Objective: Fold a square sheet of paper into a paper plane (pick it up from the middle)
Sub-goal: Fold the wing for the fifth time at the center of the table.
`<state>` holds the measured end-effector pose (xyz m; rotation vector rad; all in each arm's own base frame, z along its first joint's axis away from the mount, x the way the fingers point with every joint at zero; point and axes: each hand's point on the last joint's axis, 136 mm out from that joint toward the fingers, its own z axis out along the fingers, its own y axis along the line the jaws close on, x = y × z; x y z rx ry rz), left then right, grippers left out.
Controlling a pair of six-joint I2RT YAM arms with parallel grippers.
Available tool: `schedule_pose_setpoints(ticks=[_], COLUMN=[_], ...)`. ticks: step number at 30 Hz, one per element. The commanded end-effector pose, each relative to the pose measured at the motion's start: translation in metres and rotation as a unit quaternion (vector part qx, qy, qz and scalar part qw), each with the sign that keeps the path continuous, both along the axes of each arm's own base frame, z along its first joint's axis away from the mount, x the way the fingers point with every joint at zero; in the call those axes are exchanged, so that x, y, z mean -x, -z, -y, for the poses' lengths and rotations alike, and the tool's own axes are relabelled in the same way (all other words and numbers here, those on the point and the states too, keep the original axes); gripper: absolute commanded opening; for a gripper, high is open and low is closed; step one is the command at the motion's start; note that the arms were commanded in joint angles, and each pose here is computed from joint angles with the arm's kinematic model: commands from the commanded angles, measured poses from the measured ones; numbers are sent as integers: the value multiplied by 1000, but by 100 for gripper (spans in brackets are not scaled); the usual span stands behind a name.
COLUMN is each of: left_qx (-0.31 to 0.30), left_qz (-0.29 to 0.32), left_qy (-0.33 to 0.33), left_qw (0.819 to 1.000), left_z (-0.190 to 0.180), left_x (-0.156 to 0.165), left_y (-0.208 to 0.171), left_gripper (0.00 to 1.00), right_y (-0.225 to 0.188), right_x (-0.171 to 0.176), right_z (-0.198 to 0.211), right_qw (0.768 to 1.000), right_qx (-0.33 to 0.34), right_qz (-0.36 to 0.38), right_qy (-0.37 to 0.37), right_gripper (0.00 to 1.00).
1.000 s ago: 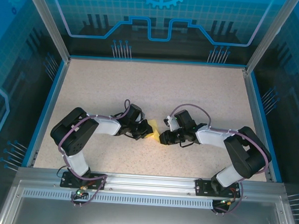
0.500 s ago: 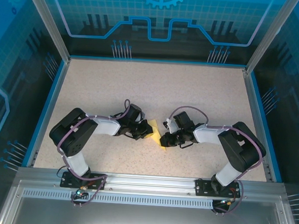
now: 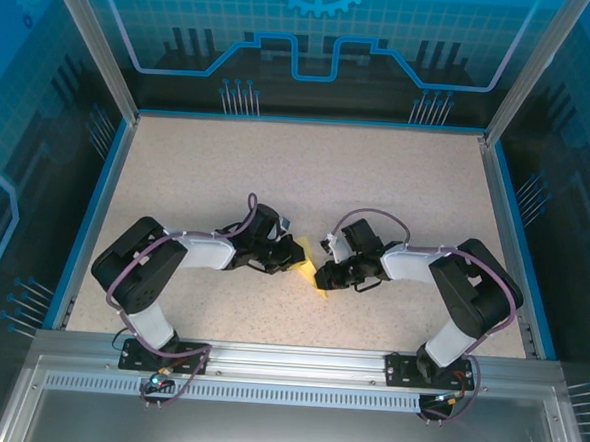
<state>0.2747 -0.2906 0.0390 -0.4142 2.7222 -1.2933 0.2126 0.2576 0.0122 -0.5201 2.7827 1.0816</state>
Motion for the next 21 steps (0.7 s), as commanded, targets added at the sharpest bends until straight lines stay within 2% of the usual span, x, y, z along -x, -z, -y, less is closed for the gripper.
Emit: schedule_pose_setpoints(ticks=[1, 12, 21], left_qx=[-10, -24, -24], left_qz=[-13, -26, -25], left_qy=[7, 0, -3], left_qw=[1000, 999, 999], left_z=[1, -1, -2], left_x=[3, 3, 2], left_y=[10, 20, 19], left_gripper=[11, 11, 10], right_y=[12, -17, -9], right_x=[7, 9, 13], right_z=[9, 10, 13], right_qw=[999, 1000, 1000], right_qx=[24, 7, 17], right_qz=[-21, 4, -12], right_qy=[-5, -9, -14], right_gripper=[18, 26, 24])
